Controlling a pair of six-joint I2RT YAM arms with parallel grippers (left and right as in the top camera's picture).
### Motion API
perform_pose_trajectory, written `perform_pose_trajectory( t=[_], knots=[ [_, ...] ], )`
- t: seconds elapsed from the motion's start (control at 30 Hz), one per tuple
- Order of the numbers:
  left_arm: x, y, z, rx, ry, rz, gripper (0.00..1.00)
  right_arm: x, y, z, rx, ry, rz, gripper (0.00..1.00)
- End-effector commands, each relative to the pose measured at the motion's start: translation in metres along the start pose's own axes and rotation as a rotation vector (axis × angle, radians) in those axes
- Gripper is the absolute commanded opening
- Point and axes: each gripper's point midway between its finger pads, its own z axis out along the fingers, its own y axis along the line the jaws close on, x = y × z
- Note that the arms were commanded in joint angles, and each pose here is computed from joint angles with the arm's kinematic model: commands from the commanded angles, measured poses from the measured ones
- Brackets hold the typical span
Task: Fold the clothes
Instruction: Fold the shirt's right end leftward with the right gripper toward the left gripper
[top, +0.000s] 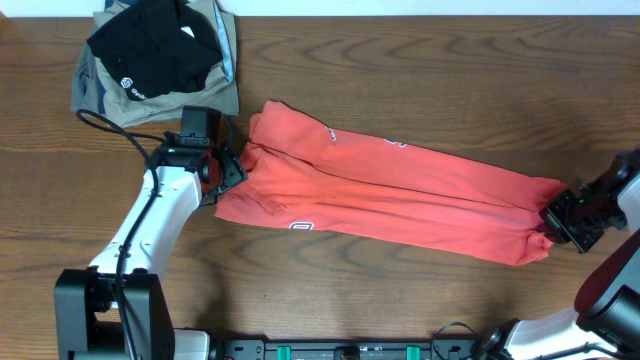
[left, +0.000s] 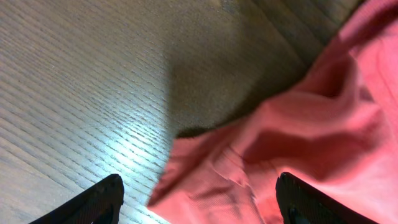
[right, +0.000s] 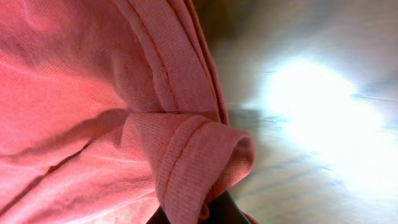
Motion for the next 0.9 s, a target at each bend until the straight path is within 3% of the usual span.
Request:
perform_pose_trajectory(
  t=[0.0, 0.37, 0.87],
  knots=[
    [0.007, 0.009, 0.008, -0.033, 0.022, -0.004, 0.80, -0.012, 0.000, -0.029, 0.013, -0.114, 0.023, 0.01],
    [0.005, 0.007, 0.008, -0.027, 0.014, -0.005, 0.80, 0.027, 0.068, -0.108, -0.155, -0.356, -0.240, 0.01],
    [0.006, 0.008, 0.008, -0.029, 0.017, -0.004, 0.80, 0.090, 0.137, -0.060, -0.130, -0.202, -0.512, 0.01]
  ],
)
